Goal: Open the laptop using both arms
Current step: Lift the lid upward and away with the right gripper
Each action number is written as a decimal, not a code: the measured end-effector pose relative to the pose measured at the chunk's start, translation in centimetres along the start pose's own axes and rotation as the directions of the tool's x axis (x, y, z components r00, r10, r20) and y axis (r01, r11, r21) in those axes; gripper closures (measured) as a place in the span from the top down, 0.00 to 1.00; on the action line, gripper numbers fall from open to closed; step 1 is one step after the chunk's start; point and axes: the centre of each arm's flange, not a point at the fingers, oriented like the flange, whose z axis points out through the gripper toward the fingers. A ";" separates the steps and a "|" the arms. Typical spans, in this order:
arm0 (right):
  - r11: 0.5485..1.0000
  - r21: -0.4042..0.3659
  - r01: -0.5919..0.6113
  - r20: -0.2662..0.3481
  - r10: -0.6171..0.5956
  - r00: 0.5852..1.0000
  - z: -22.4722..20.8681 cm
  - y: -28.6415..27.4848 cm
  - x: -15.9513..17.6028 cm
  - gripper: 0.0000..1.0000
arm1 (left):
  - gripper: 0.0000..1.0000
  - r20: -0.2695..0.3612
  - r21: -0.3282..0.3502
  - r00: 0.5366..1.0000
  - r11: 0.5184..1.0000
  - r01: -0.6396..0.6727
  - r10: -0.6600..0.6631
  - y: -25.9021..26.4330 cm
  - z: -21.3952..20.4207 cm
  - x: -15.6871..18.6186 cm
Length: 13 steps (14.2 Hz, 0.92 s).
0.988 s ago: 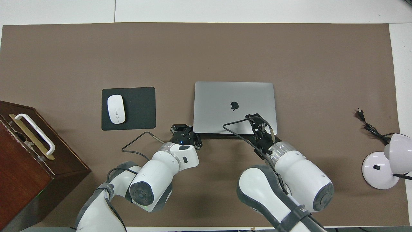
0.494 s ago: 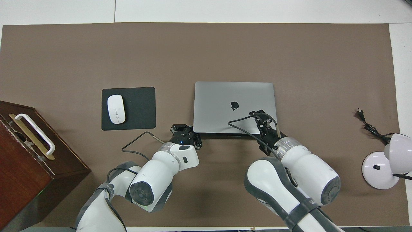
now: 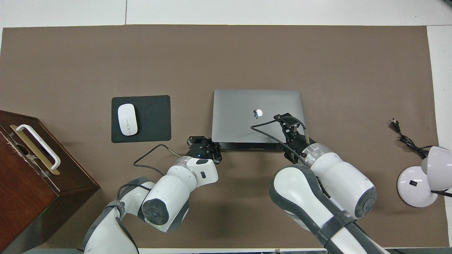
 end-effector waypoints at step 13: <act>0.986 0.157 0.058 0.051 -0.067 0.996 0.8 -10.7 2.2 1.00 | 0.01 -0.001 0.000 1.000 1.000 -0.004 0.004 0.0 0.0 0.0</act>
